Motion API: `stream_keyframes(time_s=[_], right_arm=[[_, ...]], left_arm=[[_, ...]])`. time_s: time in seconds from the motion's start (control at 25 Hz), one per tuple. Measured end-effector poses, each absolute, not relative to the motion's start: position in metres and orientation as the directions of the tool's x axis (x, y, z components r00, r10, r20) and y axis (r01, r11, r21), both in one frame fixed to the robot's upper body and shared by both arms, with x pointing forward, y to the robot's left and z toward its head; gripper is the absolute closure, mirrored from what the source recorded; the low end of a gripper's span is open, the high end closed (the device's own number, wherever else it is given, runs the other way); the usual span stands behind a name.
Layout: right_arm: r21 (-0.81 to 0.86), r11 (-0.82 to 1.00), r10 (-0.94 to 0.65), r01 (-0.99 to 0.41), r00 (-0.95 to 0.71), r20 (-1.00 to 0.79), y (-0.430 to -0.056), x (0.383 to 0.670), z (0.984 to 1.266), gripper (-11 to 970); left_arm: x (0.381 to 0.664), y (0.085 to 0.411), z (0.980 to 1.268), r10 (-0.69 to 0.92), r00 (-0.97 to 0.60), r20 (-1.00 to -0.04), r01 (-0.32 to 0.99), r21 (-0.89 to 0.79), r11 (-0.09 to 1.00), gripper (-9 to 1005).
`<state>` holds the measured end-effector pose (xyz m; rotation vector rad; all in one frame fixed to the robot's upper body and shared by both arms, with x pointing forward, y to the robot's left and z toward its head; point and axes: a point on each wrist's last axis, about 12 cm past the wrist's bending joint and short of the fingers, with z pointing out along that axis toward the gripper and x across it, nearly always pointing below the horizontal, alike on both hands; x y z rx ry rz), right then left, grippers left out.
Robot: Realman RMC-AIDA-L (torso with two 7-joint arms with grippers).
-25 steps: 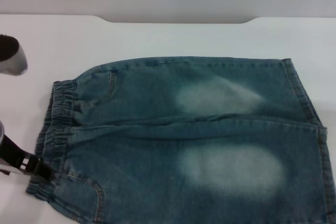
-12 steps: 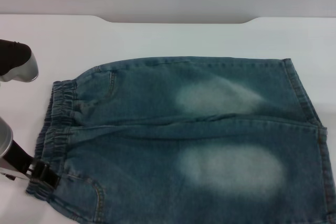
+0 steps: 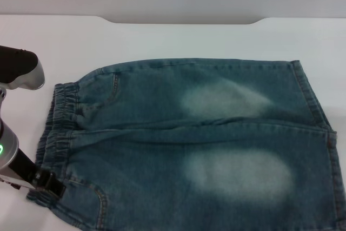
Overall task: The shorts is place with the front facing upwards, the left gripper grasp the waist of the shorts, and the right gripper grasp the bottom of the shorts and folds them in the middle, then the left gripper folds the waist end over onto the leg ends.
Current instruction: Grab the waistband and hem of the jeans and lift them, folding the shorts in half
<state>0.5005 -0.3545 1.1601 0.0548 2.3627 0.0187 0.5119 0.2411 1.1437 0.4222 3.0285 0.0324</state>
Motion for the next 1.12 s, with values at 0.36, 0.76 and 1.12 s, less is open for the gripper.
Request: stream_keyframes(time_s=[0.36, 0.76, 1.12], right_arm=[[0.031, 0.999, 0.046, 0.034, -0.713, -0.700, -0.354, 0.500, 1.160, 159], [0.024, 0.999, 0.038, 0.029, -0.701, -0.713, -0.354, 0.499, 1.166, 161], [0.019, 1.000, 0.029, 0.023, -0.687, -0.726, -0.352, 0.498, 1.172, 163]], left_arm=[[0.513, 0.241, 1.142, 0.278, -0.957, -0.082, 0.276, 0.034, 0.961, 153], [0.513, 0.241, 1.140, 0.272, -0.959, -0.077, 0.270, 0.032, 0.962, 207], [0.515, 0.242, 1.138, 0.269, -0.959, -0.084, 0.268, 0.025, 0.963, 489]])
